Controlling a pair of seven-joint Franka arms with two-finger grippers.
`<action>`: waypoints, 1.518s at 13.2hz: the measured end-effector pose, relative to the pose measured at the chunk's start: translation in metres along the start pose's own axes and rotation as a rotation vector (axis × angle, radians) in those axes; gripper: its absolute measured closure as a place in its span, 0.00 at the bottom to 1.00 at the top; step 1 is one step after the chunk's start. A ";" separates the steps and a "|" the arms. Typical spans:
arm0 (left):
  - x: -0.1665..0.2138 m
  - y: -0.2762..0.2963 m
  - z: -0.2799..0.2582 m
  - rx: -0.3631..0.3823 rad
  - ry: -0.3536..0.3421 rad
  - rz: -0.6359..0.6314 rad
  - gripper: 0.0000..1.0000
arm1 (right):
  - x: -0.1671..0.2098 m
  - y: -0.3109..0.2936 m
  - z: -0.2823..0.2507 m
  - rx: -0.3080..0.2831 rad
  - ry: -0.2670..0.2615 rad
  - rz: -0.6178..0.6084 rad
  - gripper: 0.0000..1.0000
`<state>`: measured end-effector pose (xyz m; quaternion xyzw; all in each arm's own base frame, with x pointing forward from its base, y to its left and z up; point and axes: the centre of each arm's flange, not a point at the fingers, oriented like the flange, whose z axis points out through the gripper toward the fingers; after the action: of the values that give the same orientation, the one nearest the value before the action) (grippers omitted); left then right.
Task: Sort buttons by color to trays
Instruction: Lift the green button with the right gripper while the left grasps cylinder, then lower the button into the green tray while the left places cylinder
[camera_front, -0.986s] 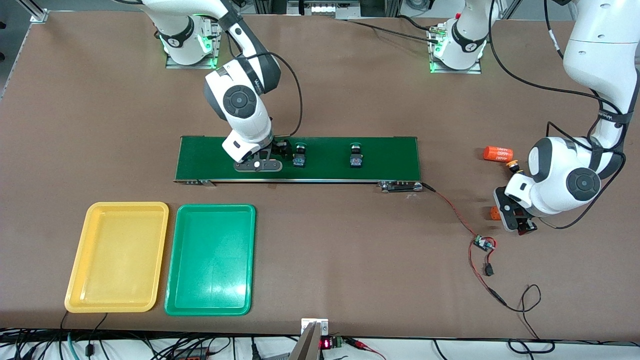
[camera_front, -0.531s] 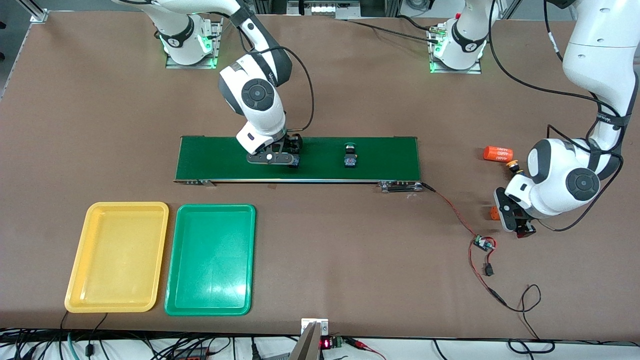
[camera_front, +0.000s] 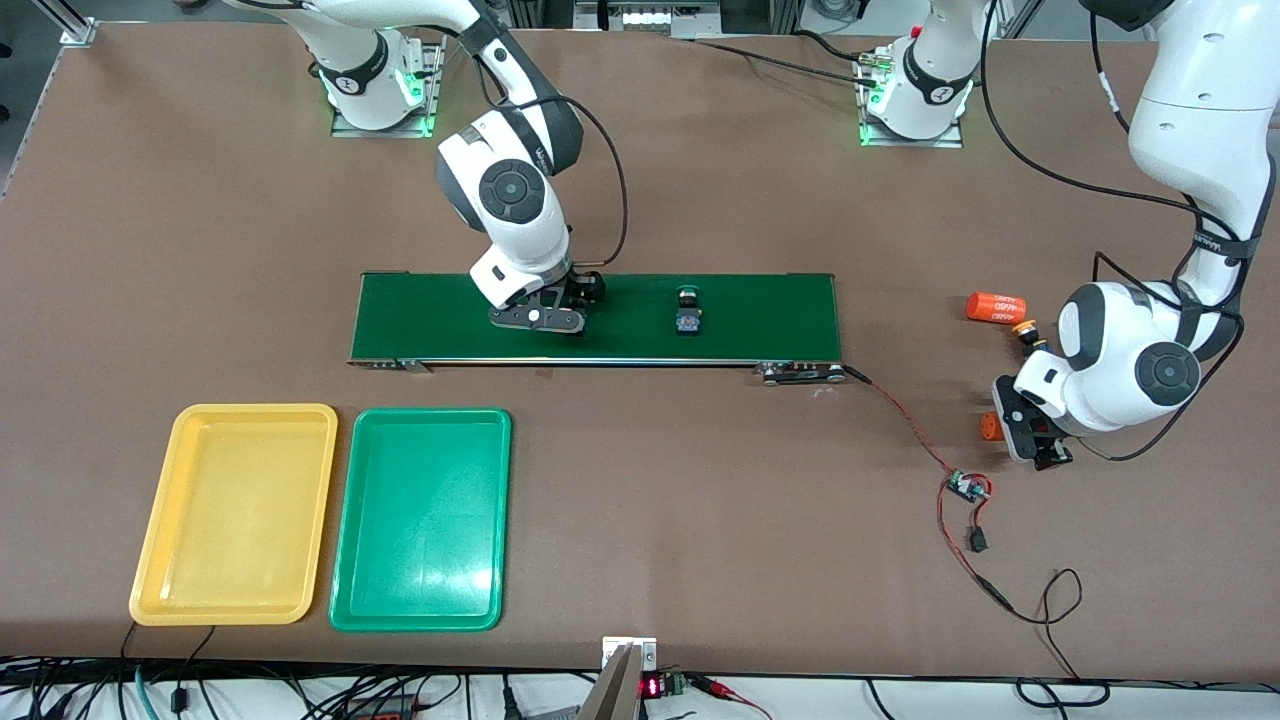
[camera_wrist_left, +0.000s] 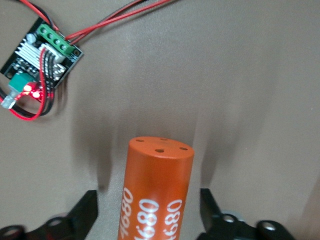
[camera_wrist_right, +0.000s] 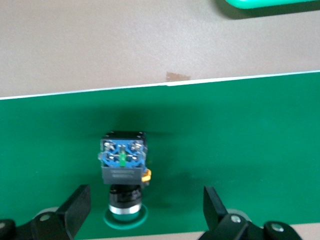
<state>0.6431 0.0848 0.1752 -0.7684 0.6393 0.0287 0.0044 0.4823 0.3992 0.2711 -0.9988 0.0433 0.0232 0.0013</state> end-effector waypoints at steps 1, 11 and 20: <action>0.000 0.000 0.001 -0.001 0.000 0.001 0.24 | 0.001 -0.001 0.004 0.003 0.003 0.001 0.00; 0.075 0.024 -0.060 -0.068 -0.013 0.139 0.50 | 0.004 0.000 0.026 -0.004 -0.002 -0.005 0.59; 0.280 0.157 -0.129 -0.176 0.025 0.335 0.50 | 0.060 0.016 -0.041 -0.074 0.103 -0.071 0.59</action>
<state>0.5444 -0.2245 0.2945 -0.6490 0.7533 0.0755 -0.0756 0.5429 0.3777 0.3091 -0.9989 0.0071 -0.0269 -0.0369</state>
